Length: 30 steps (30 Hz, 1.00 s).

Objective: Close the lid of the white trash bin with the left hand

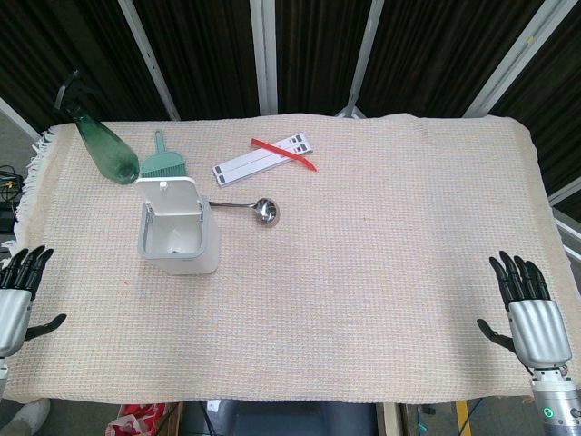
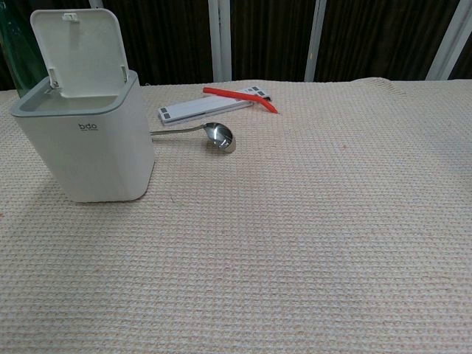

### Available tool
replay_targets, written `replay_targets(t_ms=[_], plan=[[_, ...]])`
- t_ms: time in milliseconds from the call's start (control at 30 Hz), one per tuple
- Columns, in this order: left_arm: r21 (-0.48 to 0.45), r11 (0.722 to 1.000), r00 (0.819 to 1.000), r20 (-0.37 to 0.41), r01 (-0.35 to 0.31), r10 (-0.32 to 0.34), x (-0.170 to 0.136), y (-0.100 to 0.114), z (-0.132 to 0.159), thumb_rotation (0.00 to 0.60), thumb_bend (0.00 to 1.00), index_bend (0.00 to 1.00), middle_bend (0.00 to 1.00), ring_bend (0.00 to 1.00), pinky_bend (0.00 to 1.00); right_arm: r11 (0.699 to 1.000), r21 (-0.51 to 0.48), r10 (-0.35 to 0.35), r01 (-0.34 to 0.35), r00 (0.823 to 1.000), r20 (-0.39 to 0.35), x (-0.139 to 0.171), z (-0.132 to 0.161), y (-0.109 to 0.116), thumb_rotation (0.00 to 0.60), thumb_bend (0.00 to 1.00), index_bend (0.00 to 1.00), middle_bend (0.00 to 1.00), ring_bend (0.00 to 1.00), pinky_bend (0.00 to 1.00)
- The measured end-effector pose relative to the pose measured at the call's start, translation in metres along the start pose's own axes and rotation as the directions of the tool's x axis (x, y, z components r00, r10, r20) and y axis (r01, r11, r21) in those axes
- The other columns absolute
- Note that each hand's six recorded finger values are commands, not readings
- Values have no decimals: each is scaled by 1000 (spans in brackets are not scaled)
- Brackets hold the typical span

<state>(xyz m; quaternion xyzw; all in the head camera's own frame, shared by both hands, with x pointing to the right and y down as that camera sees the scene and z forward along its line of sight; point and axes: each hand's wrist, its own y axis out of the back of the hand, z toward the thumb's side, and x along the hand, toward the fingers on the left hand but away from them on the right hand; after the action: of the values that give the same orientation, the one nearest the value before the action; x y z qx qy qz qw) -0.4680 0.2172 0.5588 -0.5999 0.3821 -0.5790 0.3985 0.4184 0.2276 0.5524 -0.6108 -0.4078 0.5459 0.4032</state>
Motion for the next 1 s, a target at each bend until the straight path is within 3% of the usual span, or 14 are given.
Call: replay_targets(t_ms=[800, 867, 933, 1000], plan=[[8, 1000, 1000, -9, 5, -5, -2, 1, 0, 600, 8, 0, 0, 0, 105, 999, -23, 26, -26, 1000, 11, 0, -1, -5, 600, 211, 0, 0, 0, 61], [10, 1000, 1000, -9, 6, -6, -2, 1, 1, 600, 35, 0, 0, 0, 118, 999, -25, 26, -25, 1000, 13, 0, -1, -5, 600, 211, 0, 0, 0, 61], [12, 1000, 1000, -10, 10, -9, -2, 1, 1, 600, 123, 0, 1, 13, 168, 999, -30, 28, -28, 1000, 14, 0, -1, -5, 600, 211, 0, 0, 0, 61], [10, 1000, 1000, -12, 9, -9, -1, 1, 1, 600, 219, 0, 57, 85, 261, 999, -31, 31, -30, 999, 15, 0, 0, -5, 600, 211, 0, 0, 0, 61]])
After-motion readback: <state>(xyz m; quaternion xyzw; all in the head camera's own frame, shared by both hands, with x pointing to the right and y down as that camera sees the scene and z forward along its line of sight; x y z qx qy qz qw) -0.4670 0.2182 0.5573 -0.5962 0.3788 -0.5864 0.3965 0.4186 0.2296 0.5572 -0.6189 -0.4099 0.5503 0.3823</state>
